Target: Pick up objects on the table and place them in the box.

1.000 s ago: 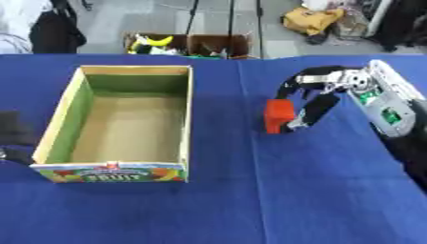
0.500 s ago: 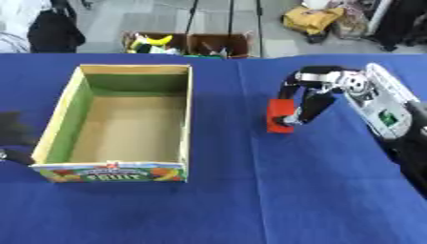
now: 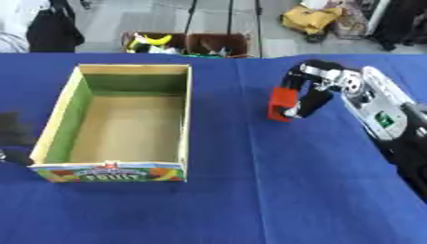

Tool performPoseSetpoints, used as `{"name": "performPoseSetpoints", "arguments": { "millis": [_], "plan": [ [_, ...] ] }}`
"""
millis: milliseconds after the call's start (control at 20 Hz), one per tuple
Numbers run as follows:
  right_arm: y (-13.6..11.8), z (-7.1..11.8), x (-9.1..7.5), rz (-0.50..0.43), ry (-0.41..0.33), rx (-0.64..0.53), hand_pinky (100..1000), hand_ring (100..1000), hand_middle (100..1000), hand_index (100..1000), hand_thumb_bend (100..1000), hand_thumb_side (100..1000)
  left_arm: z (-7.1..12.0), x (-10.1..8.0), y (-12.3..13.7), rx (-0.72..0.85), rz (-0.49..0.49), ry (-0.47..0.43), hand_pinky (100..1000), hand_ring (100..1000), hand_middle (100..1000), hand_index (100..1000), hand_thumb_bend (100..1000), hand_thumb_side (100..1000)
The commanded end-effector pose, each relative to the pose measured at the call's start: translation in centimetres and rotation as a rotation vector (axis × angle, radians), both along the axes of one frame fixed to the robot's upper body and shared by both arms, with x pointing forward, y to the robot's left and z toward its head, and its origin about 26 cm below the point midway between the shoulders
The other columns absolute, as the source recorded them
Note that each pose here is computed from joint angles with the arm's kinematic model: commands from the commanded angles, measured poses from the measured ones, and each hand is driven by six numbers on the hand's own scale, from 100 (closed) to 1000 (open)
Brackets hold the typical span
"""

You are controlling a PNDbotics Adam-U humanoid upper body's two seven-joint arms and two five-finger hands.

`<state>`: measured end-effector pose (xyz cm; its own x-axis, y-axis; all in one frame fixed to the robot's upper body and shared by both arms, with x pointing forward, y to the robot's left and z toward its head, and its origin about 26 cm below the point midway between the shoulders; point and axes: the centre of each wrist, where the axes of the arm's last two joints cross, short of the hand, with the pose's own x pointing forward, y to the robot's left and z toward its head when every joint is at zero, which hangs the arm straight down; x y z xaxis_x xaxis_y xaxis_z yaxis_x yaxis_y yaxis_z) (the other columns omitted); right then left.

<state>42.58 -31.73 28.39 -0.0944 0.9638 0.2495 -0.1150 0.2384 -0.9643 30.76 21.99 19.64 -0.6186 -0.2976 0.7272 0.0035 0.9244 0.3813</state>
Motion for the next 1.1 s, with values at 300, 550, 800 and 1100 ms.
{"name": "performPoseSetpoints", "arguments": {
  "millis": [300,550,800,1100],
  "plan": [
    [0.9,4.6,-1.3,0.004,-0.178,0.050,544,698,314,320,100,100,0.7,-0.3,0.0,0.013,-0.010,-0.026,525,648,629,801,100,1000],
    [2.3,7.2,-2.0,0.034,-0.280,0.069,545,693,305,306,100,100,0.6,-0.3,0.1,0.018,-0.009,-0.021,525,649,628,801,100,1000],
    [5.0,9.3,-2.8,0.099,-0.354,0.075,548,688,304,306,100,100,0.6,-0.3,0.1,0.023,-0.012,-0.018,525,649,628,801,100,1000],
    [9.3,11.0,-3.1,0.193,-0.404,0.116,545,683,303,307,100,100,0.6,-0.3,0.0,0.027,-0.021,-0.017,525,650,628,801,100,1000]
  ]
}}
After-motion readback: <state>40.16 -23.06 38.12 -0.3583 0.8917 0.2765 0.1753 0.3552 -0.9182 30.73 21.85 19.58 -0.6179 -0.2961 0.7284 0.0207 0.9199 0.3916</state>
